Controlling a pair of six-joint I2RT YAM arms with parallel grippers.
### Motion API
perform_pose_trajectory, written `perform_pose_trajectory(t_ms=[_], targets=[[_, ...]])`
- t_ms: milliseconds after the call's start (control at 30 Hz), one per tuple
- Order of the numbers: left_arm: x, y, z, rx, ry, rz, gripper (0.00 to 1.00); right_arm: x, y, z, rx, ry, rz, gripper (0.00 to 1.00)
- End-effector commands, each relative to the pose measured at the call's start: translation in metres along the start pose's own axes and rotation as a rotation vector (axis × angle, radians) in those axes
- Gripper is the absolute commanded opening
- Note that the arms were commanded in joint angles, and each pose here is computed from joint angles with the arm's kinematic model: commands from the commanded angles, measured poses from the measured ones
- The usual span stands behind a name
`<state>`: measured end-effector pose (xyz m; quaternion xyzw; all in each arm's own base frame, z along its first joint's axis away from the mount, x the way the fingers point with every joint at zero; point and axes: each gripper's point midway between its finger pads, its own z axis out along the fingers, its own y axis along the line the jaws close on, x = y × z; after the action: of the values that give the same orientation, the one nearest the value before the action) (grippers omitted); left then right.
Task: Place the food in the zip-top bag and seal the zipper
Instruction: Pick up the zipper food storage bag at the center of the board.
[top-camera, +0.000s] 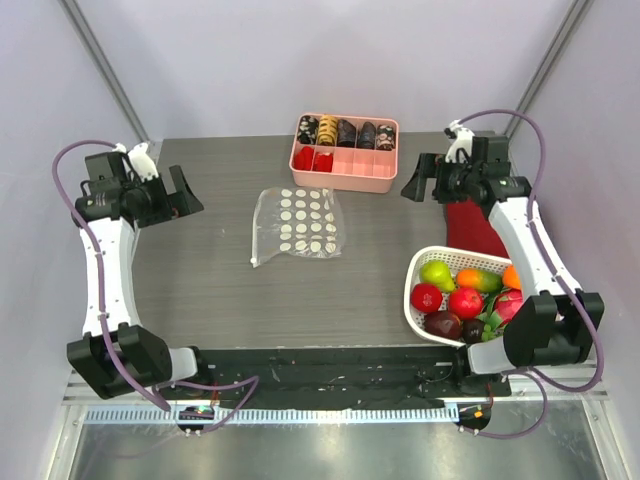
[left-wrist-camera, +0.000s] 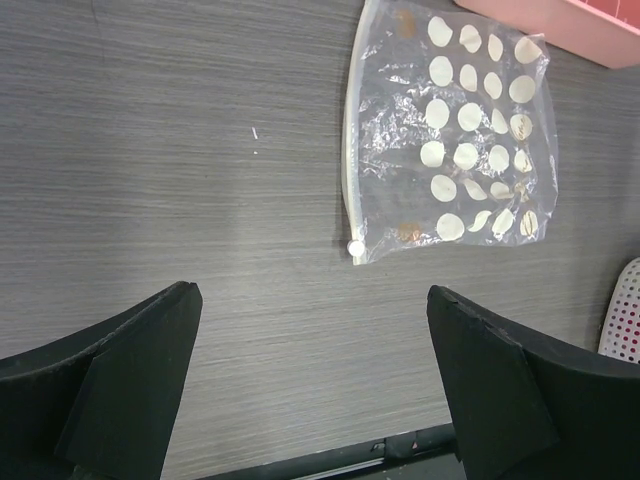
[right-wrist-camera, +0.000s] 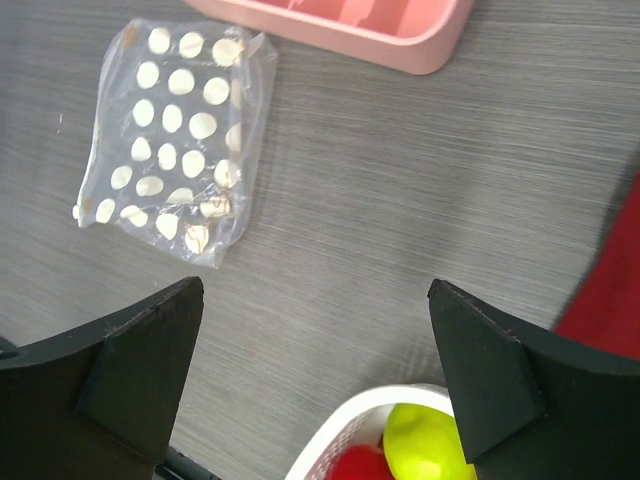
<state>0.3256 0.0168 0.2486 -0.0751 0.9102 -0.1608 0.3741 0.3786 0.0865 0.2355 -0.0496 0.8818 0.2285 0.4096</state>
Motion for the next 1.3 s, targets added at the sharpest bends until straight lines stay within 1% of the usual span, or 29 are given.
perform_pose_trajectory(t_ms=[0,133,267,400,500,533,567,633,667,733,867,933,1000,1033,1100,1133,1167,1200,1233,1267], targets=[[-0.022,-0.012,-0.016,0.021,-0.104,0.034,1.00,-0.010,0.027,0.018,-0.051,0.005,-0.052,1.00],[-0.032,-0.010,-0.017,-0.001,-0.161,-0.007,1.00,-0.008,0.041,0.038,-0.076,0.041,-0.063,1.00],[-0.031,-0.015,-0.015,0.035,-0.180,-0.004,1.00,0.005,0.057,0.060,-0.114,0.101,-0.067,1.00],[-0.031,-0.017,-0.011,0.067,-0.240,0.033,1.00,0.022,0.076,0.084,-0.151,0.167,-0.084,1.00],[-0.023,-0.027,-0.010,0.132,-0.248,0.060,1.00,0.036,0.091,0.103,-0.176,0.219,-0.093,1.00],[-0.026,-0.031,-0.010,0.152,-0.272,0.065,1.00,0.041,0.095,0.107,-0.177,0.232,-0.096,1.00],[-0.017,-0.034,-0.006,0.188,-0.262,0.056,1.00,0.052,0.097,0.118,-0.176,0.265,-0.092,1.00],[-0.018,-0.039,-0.004,0.220,-0.285,0.048,1.00,0.056,0.103,0.126,-0.179,0.278,-0.097,1.00],[-0.011,-0.036,0.004,0.225,-0.265,0.027,1.00,0.064,0.107,0.133,-0.185,0.303,-0.098,1.00],[-0.004,-0.032,0.012,0.223,-0.233,-0.002,1.00,0.062,0.114,0.140,-0.196,0.302,-0.109,0.99],[0.013,-0.022,0.035,0.226,-0.122,-0.074,1.00,0.065,0.141,0.151,-0.240,0.298,-0.158,0.97],[0.020,-0.023,0.045,0.252,-0.070,-0.107,1.00,0.069,0.161,0.158,-0.266,0.300,-0.205,0.96],[0.022,-0.023,0.050,0.268,-0.048,-0.142,1.00,0.065,0.175,0.163,-0.266,0.273,-0.277,0.95],[0.024,-0.022,0.053,0.268,-0.037,-0.157,1.00,0.076,0.187,0.169,-0.271,0.285,-0.322,0.95],[0.023,-0.022,0.056,0.271,-0.035,-0.174,1.00,0.075,0.200,0.175,-0.241,0.257,-0.396,0.95],[0.025,-0.021,0.057,0.269,-0.031,-0.181,1.00,0.089,0.215,0.180,-0.253,0.269,-0.460,0.96],[0.025,-0.021,0.057,0.268,-0.032,-0.183,1.00,0.093,0.221,0.183,-0.238,0.264,-0.495,0.98],[0.024,-0.021,0.057,0.267,-0.034,-0.185,1.00,0.089,0.226,0.187,-0.197,0.237,-0.518,0.98],[0.025,-0.021,0.057,0.264,-0.034,-0.186,1.00,0.094,0.231,0.190,-0.195,0.234,-0.590,0.98],[0.024,-0.020,0.055,0.257,-0.038,-0.182,1.00,0.110,0.244,0.194,-0.208,0.251,-0.644,1.00]])
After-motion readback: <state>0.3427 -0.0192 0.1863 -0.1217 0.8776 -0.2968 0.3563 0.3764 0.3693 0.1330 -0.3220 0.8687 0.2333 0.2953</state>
